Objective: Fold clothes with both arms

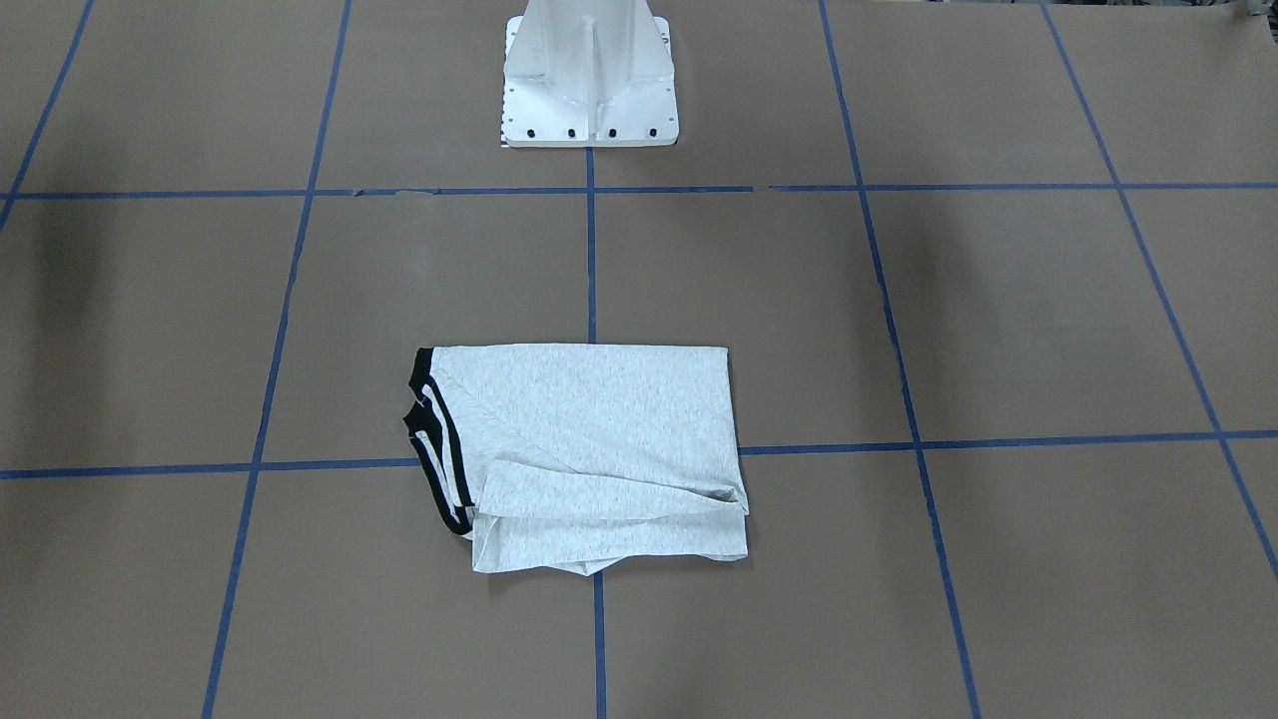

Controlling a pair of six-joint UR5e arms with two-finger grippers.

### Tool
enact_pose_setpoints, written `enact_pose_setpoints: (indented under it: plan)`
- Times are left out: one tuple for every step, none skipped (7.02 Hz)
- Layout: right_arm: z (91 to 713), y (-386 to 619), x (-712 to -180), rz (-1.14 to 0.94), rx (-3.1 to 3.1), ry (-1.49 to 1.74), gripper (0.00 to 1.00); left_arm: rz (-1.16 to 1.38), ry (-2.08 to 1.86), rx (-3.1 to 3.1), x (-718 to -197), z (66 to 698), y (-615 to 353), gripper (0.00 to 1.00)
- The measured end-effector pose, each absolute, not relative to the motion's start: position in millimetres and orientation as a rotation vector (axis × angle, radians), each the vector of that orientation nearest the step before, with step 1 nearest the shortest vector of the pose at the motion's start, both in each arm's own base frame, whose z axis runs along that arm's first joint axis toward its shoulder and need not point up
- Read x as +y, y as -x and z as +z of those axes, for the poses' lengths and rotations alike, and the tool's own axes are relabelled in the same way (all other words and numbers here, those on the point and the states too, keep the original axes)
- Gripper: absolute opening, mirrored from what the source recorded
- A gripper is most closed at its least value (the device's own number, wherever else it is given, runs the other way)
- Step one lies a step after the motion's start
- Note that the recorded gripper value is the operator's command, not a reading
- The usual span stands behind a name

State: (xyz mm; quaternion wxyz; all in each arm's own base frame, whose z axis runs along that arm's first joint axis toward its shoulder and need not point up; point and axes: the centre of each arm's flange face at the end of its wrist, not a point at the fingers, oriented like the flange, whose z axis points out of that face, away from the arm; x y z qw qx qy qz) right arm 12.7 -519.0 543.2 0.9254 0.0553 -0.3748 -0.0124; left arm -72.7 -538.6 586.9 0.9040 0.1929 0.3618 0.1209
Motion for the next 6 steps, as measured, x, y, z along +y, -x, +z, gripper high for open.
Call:
enact_pose_setpoints:
  plan:
    - [544.7,-12.7,-517.8,-0.023,-0.766,-0.11,1.0,0.24,-0.393,0.771,-533.4,588.0,71.4,1.0]
    - [547.5,-12.4,-516.6,-0.019,-0.768,-0.101,1.0,0.196,-0.388,0.783,-532.3,579.8,71.4,1.0]
    - [549.7,-11.6,-515.2,-0.018,-0.775,-0.092,1.0,0.135,-0.381,0.78,-531.8,571.6,72.4,1.0]
    - [550.2,-10.9,-514.9,-0.018,-0.781,-0.088,1.0,0.097,-0.383,0.767,-531.4,567.4,73.7,1.0]
    - [549.8,-10.2,-516.0,-0.019,-0.787,-0.086,1.0,0.085,-0.392,0.762,-531.8,561.2,74.1,1.0]
    - [550.2,-9.5,-517.4,-0.019,-0.793,-0.084,1.0,0.081,-0.395,0.761,-532.7,557.3,73.8,1.0]
